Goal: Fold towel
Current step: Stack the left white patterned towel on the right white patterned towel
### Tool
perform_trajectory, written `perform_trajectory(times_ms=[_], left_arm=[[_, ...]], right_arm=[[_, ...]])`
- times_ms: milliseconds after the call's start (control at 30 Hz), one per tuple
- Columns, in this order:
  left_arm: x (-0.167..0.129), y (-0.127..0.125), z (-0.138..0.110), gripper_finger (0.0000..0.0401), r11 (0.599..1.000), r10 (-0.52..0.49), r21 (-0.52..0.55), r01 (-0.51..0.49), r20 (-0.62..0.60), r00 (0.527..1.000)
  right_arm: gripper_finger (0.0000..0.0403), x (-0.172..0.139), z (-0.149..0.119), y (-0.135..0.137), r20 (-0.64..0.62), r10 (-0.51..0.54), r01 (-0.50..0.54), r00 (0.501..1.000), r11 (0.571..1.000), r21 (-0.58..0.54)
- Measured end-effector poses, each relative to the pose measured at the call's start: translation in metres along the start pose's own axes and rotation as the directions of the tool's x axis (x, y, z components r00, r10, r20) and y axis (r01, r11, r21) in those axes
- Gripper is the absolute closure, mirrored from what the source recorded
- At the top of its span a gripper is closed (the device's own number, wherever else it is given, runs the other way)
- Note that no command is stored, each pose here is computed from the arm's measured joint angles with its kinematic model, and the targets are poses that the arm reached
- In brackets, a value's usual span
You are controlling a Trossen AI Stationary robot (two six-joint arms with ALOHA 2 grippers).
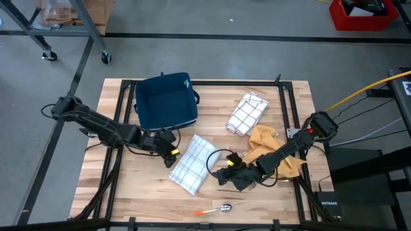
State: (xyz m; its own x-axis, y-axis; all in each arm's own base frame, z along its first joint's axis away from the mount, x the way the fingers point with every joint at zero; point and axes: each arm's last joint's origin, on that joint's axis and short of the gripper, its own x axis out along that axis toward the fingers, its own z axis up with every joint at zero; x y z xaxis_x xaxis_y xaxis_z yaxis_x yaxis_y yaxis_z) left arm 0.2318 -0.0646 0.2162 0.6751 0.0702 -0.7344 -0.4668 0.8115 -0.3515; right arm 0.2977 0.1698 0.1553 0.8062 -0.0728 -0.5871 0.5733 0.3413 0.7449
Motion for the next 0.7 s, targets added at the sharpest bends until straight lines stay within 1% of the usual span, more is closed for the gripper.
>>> perform_trajectory(times_ms=[67, 167, 300, 400, 567, 633, 700], left_arm=[[0.01, 0.002, -0.001, 0.0261, 0.999, 0.035, -0.014, -0.035, -0.018, 0.999], [0.025, 0.003, 0.001, 0.0261, 0.998, 0.051, -0.028, -0.051, -0.021, 0.998], [0.042, 0.004, 0.003, 0.0261, 0.998, 0.015, -0.055, -0.018, -0.049, 0.999], [0.052, 0.007, 0.004, 0.0261, 0.997, 0.012, -0.069, -0.017, -0.072, 0.997], [0.064, 0.015, 0.004, 0.0261, 0.995, 0.057, -0.076, -0.065, -0.1, 0.993], [0.068, 0.016, 0.006, 0.0261, 0.995, 0.053, -0.085, -0.061, -0.097, 0.994], [0.07, 0.015, 0.006, 0.0261, 0.995, 0.028, -0.088, -0.036, -0.096, 0.995]], right_arm=[[0.0217, 0.001, 0.003, -0.001, 0.008, -0.01, 0.01, 1.0, 1.0, 0.02], [0.0217, 0.004, 0.009, -0.001, 0.027, -0.019, 0.017, 0.999, 0.998, 0.059], [0.0217, 0.008, 0.014, -0.002, 0.043, -0.029, 0.026, 0.999, 0.996, 0.084], [0.0217, 0.012, 0.017, -0.005, 0.051, -0.041, 0.035, 0.998, 0.993, 0.11], [0.0217, 0.023, 0.012, -0.015, 0.04, -0.08, 0.071, 0.996, 0.981, 0.178], [0.0217, 0.029, 0.008, -0.02, 0.019, -0.101, 0.096, 0.995, 0.976, 0.194], [0.0217, 0.034, 0.005, -0.025, 0.012, -0.111, 0.105, 0.994, 0.971, 0.214]])
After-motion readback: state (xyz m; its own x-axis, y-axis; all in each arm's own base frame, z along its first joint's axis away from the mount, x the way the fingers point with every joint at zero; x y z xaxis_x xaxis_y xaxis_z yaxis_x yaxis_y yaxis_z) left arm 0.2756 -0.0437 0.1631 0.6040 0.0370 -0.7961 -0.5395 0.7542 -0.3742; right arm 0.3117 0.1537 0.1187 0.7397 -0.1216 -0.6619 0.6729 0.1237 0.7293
